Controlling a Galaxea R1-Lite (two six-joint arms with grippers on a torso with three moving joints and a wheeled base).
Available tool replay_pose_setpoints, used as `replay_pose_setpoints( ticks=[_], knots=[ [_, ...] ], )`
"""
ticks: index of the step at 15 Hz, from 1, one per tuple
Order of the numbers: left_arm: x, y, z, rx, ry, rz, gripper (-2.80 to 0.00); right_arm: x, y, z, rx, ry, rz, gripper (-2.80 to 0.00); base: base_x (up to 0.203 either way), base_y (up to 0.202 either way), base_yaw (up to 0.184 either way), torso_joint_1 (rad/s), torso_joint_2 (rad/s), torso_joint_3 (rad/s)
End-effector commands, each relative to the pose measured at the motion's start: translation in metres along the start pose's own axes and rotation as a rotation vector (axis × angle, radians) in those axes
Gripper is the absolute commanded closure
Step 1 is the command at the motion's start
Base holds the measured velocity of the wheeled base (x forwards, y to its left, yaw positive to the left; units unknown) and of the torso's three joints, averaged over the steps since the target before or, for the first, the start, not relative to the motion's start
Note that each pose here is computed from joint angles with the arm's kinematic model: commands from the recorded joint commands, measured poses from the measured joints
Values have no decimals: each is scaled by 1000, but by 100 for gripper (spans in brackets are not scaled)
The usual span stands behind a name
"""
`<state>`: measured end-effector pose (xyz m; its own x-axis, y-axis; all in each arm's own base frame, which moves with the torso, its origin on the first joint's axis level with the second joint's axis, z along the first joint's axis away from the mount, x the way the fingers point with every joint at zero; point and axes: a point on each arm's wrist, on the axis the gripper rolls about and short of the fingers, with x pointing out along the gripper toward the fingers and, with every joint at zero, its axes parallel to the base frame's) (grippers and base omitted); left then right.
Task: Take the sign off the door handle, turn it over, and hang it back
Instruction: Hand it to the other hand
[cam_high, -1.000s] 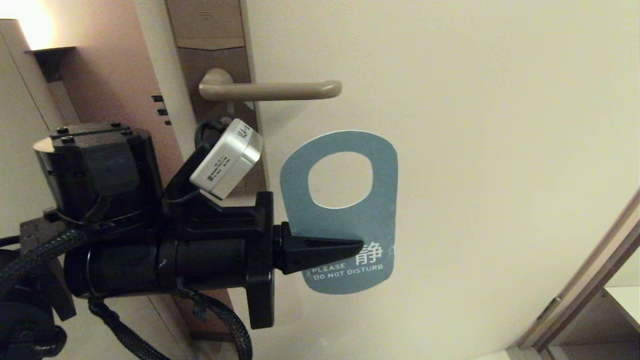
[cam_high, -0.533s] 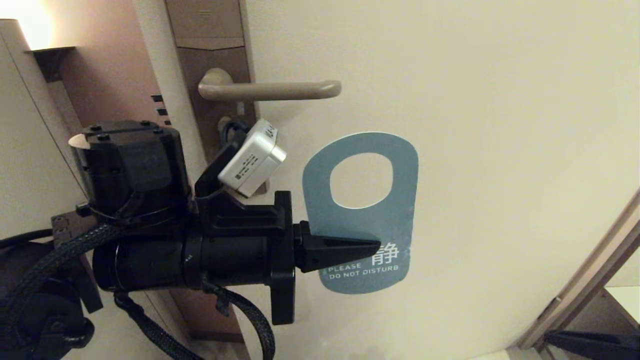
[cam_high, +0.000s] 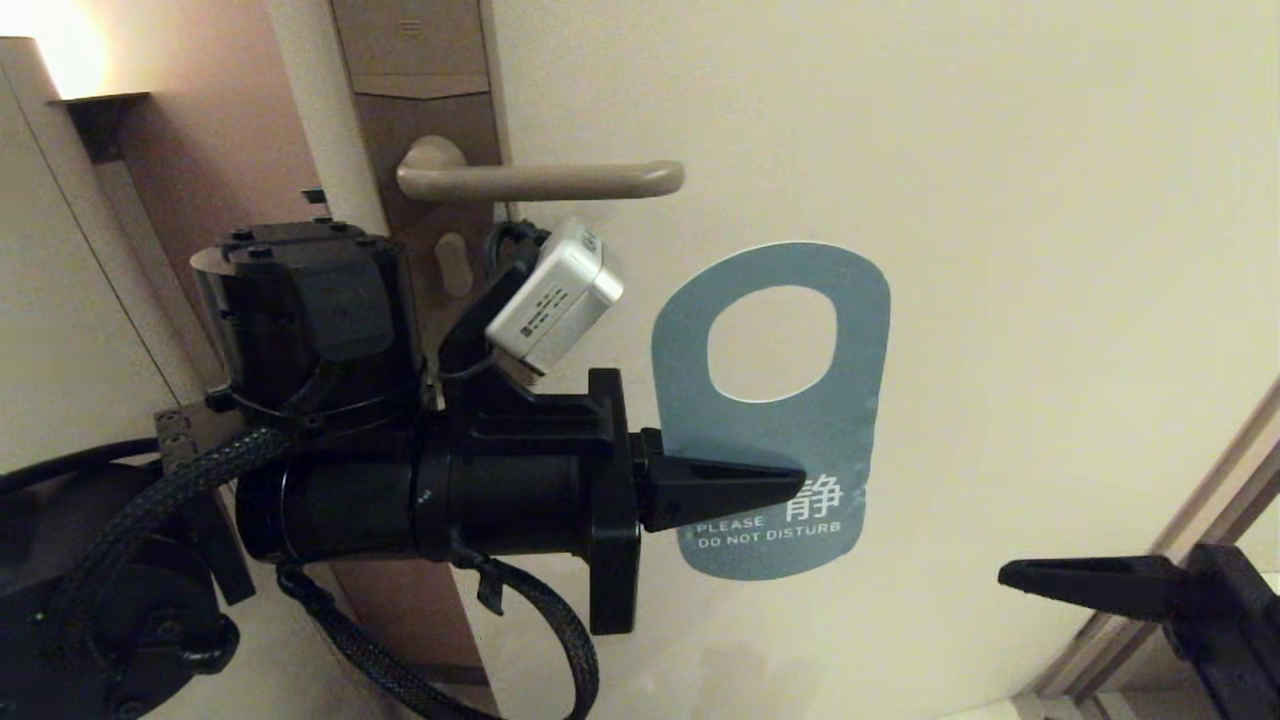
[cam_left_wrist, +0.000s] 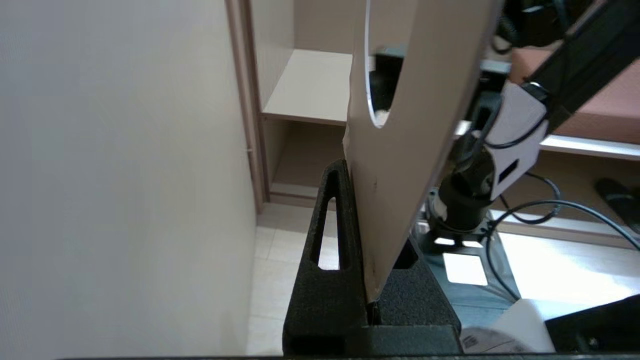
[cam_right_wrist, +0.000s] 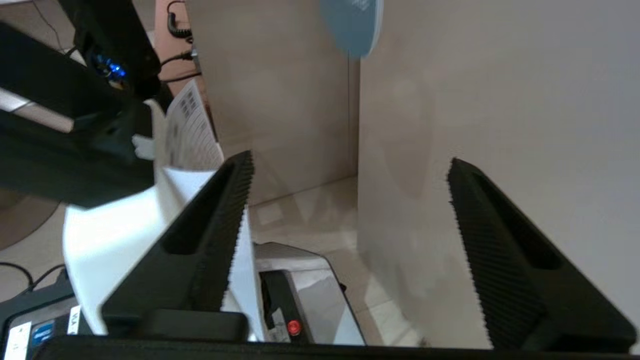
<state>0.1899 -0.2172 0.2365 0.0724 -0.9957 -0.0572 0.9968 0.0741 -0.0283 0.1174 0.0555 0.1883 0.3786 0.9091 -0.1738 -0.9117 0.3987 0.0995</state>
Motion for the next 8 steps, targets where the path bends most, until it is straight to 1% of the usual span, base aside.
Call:
replay_pose_setpoints(
  ticks=[1, 5, 8],
  knots=[
    [5, -1, 0, 0, -3, -15, 0, 8, -6, -1, 20, 20, 21, -280, 0, 0, 0, 0, 0, 0],
    [11, -2, 2, -10, -32, -31, 0, 21, -5, 9, 19, 23, 94, -280, 0, 0, 0, 0, 0, 0],
    [13, -2, 0, -19, -26, -34, 0, 30, -5, 17, 26, 21, 129, -280, 0, 0, 0, 0, 0, 0]
  ],
)
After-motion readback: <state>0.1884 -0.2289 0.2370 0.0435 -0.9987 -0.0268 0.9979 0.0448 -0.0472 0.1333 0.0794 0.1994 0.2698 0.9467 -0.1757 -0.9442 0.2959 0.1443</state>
